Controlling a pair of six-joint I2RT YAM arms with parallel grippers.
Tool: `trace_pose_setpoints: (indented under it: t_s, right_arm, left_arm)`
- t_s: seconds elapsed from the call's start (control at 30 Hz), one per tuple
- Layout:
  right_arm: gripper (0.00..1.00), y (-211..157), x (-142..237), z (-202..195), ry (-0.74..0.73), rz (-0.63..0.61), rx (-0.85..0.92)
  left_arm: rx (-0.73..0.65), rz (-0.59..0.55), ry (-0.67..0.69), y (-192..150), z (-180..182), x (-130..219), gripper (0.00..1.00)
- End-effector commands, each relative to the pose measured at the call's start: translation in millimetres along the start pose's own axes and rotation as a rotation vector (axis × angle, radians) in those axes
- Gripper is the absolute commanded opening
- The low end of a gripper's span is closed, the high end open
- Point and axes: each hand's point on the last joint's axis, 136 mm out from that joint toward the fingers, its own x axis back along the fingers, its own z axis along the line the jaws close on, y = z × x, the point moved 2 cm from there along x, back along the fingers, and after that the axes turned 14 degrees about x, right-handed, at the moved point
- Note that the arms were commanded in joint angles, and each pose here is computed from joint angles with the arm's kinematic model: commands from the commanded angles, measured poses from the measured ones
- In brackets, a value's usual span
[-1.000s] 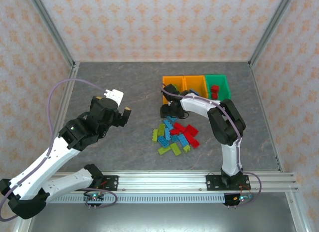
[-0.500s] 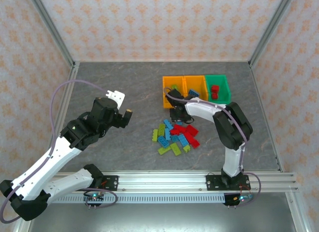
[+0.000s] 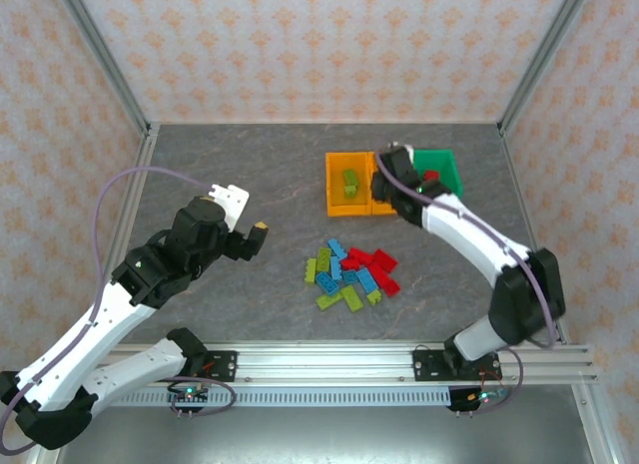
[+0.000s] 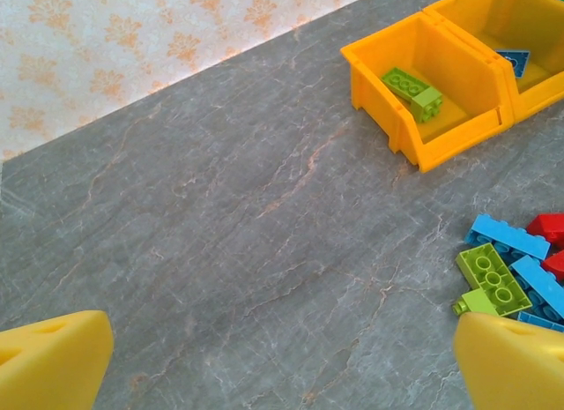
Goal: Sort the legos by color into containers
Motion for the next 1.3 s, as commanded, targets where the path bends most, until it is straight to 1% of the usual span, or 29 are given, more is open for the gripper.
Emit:
trace_pose_setpoints:
  t_s: [0.0, 0.13, 0.2, 0.27, 0.3, 0.37, 0.47, 0.53, 0.6, 0.63, 0.7, 0.8, 0.83, 0.9, 0.97, 1.0, 1.03, 1.13, 1.27]
  right_arm:
    - [0.21, 9, -54, -18, -0.042, 0.058, 0.007]
    - [0.25, 22, -92, -25, -0.06, 0.099, 0.007]
    - [0.34, 27, -99, -29, -0.079, 0.116, -0.003]
    - [0.47, 33, -94, -30, -0.076, 0.108, -0.015]
    - [0.51, 36, -87, -30, -0.07, 0.096, -0.028]
    - [0.54, 41, -71, -32, -0.058, 0.066, -0.053]
    - [0.57, 41, -39, -35, -0.038, 0.041, -0.088]
    - [0.59, 37, -14, -33, 0.002, 0.039, -0.11]
    - [0.61, 27, 13, -23, 0.084, 0.039, -0.115]
    - [0.62, 23, 23, -17, 0.123, 0.039, -0.111]
    - [0.65, 7, 54, 2, 0.248, 0.048, -0.093]
    - [0.68, -20, 89, 24, 0.376, 0.086, -0.057]
    - [0.69, -27, 97, 30, 0.41, 0.099, -0.05]
    - [0.7, -48, 116, 46, 0.535, 0.152, -0.063]
    - [0.71, -62, 127, 55, 0.62, 0.193, -0.088]
    - [0.71, -71, 126, 57, 0.627, 0.225, -0.101]
    - [0.71, -72, 133, 53, 0.624, 0.209, -0.109]
    - [0.72, -78, 131, 42, 0.555, 0.194, -0.127]
    - [0.73, -76, 127, 38, 0.52, 0.19, -0.128]
  left_arm:
    - [-0.015, -0.014, 0.023, 0, 5, -1, 1.0]
    - [-0.022, -0.008, 0.053, -3, 9, -4, 1.0]
    - [-0.024, -0.004, 0.066, -3, 10, -6, 1.0]
    - [-0.028, 0.002, 0.08, -4, 12, -8, 1.0]
    - [-0.031, 0.006, 0.086, -5, 12, -9, 1.0]
    - [-0.029, 0.011, 0.094, -5, 13, -11, 1.0]
    - [-0.003, 0.026, 0.123, -6, 15, -18, 1.0]
    - [0.044, 0.071, 0.16, -7, 17, -26, 1.0]
    - [0.14, 0.156, 0.191, -4, 13, -31, 0.99]
    - [0.187, 0.195, 0.184, -6, 8, -35, 0.98]
    - [0.304, 0.28, 0.119, -15, -13, -51, 0.96]
    - [0.478, 0.372, 0.018, -32, -44, -79, 0.9]
    - [0.512, 0.403, -0.007, -39, -52, -88, 0.89]
    - [0.586, 0.455, -0.047, -52, -70, -107, 0.86]
    - [0.587, 0.494, -0.066, -64, -86, -122, 0.83]
    - [0.568, 0.514, -0.071, -71, -95, -128, 0.82]
    - [0.546, 0.528, -0.071, -76, -102, -133, 0.81]
    - [0.479, 0.575, -0.042, -94, -120, -150, 0.77]
    - [0.443, 0.631, 0.054, -119, -120, -171, 0.64]
